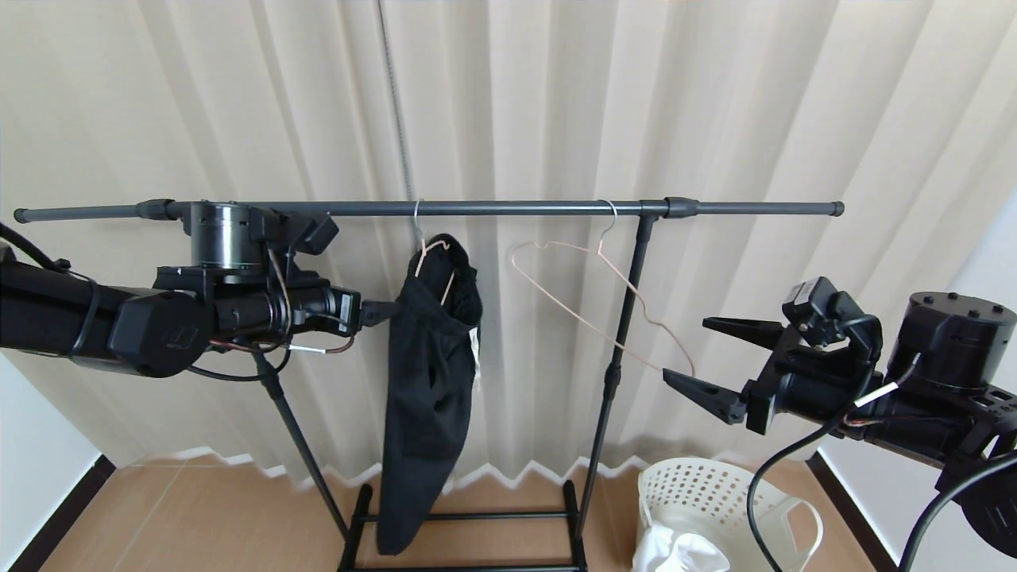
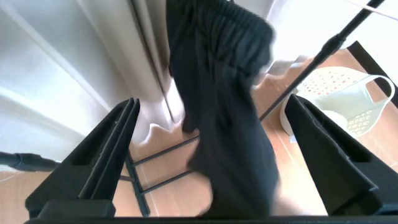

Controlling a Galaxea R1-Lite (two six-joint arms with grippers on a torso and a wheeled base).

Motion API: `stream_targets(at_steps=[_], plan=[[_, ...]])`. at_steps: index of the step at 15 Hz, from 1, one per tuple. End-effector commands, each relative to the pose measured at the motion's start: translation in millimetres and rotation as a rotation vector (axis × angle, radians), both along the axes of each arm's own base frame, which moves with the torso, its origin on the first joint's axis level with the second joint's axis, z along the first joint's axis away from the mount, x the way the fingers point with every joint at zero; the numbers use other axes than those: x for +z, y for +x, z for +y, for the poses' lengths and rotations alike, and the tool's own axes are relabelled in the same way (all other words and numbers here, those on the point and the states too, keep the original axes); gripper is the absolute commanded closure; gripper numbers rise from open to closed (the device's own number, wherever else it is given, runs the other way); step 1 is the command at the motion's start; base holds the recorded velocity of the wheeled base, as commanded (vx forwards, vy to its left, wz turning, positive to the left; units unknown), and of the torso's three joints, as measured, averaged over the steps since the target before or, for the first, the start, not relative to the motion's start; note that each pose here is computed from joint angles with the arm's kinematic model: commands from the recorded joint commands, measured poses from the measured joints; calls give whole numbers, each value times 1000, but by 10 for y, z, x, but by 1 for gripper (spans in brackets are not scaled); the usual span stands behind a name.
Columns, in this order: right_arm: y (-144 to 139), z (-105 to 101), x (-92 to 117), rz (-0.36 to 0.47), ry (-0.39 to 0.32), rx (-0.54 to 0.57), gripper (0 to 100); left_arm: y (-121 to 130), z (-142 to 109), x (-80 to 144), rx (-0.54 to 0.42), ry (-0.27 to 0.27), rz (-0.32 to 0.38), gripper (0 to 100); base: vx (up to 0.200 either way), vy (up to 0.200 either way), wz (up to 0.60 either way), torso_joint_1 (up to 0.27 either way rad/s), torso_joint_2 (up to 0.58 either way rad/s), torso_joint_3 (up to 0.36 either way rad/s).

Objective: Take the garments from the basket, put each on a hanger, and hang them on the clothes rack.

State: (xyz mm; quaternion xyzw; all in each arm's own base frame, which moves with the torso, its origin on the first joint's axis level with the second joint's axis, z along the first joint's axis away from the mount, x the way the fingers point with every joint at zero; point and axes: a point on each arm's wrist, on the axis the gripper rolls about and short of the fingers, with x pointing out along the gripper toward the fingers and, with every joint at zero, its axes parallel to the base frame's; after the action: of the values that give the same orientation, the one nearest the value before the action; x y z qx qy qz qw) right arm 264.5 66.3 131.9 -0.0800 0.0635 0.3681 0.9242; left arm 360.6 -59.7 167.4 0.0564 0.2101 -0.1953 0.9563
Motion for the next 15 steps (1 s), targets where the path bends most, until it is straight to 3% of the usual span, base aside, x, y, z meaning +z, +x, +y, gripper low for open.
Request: stream_targets(at_steps=[1,5,7,9,11,14,15], plan=[[-56,-19,109,-37,7,-8,0,-317,33,207,-4,-2,-38,0,0,0,0,0,0,0],[-88,-35,218,-76,8,-52,0,-931,129,336,-13,15,-51,0,0,0,0,0,0,0],[-129,-3,224,-78,-2,-112,0,-1331,183,260,-27,23,-33,0,0,0,0,0,0,0],[-290,120,276,-103,-17,-193,0,-1705,217,153,-48,34,-29,0,0,0,0,0,0,0],[-494,85,255,-100,-34,-270,0,-2008,262,110,-56,35,-56,0,0,0,0,0,0,0],[-849,37,152,-76,-64,-321,0,-2457,321,-63,-141,-4,-73,0,0,0,0,0,0,0],[-1021,-13,75,-59,-82,-339,0,-2623,347,-197,-157,-4,-64,0,0,0,0,0,0,0]])
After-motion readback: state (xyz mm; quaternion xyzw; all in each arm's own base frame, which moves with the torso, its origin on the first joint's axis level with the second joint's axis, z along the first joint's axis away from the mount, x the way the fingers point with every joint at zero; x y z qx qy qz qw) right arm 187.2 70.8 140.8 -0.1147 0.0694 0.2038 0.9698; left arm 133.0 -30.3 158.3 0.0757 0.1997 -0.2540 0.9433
